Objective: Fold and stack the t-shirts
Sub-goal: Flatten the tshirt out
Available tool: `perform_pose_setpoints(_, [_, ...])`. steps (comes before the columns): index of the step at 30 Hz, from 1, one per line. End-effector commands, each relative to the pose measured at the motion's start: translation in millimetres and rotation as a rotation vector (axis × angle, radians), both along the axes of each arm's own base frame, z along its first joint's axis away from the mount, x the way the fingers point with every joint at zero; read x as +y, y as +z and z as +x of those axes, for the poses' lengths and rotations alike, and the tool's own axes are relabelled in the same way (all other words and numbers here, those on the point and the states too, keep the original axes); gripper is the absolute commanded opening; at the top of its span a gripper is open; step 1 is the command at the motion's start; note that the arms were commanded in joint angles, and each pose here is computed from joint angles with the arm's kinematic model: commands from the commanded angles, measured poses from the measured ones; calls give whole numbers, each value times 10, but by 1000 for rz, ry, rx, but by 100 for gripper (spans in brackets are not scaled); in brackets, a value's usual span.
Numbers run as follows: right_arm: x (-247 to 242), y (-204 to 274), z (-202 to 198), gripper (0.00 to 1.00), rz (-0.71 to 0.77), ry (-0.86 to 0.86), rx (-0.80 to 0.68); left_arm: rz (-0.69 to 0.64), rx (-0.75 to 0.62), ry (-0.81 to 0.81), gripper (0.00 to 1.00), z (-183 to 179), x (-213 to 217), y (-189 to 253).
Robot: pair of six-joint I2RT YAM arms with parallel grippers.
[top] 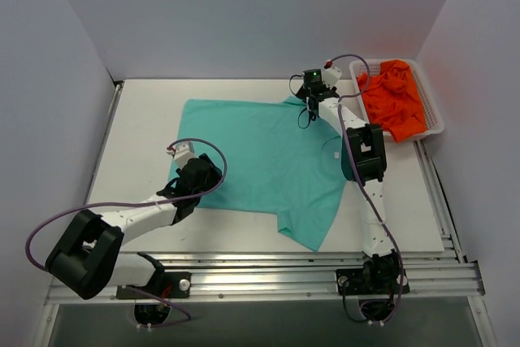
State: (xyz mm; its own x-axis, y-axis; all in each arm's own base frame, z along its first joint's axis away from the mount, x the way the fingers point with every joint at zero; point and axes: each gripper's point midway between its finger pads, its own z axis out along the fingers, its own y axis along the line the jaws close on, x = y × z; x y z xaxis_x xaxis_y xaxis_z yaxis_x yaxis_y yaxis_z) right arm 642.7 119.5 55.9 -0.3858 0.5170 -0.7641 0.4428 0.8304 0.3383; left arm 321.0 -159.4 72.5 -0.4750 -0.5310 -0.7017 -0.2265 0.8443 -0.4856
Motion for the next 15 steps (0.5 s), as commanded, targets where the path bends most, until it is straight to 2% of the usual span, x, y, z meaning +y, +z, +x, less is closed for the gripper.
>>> perform_pose_setpoints(1, [-7,-56,55,52,15,-6,3,-31,-72,-3,63,175,-99,232])
perform_pose_setpoints(15, [-47,-264,11,52,13,-15,30,-31,-56,-15,62,215,-157,136])
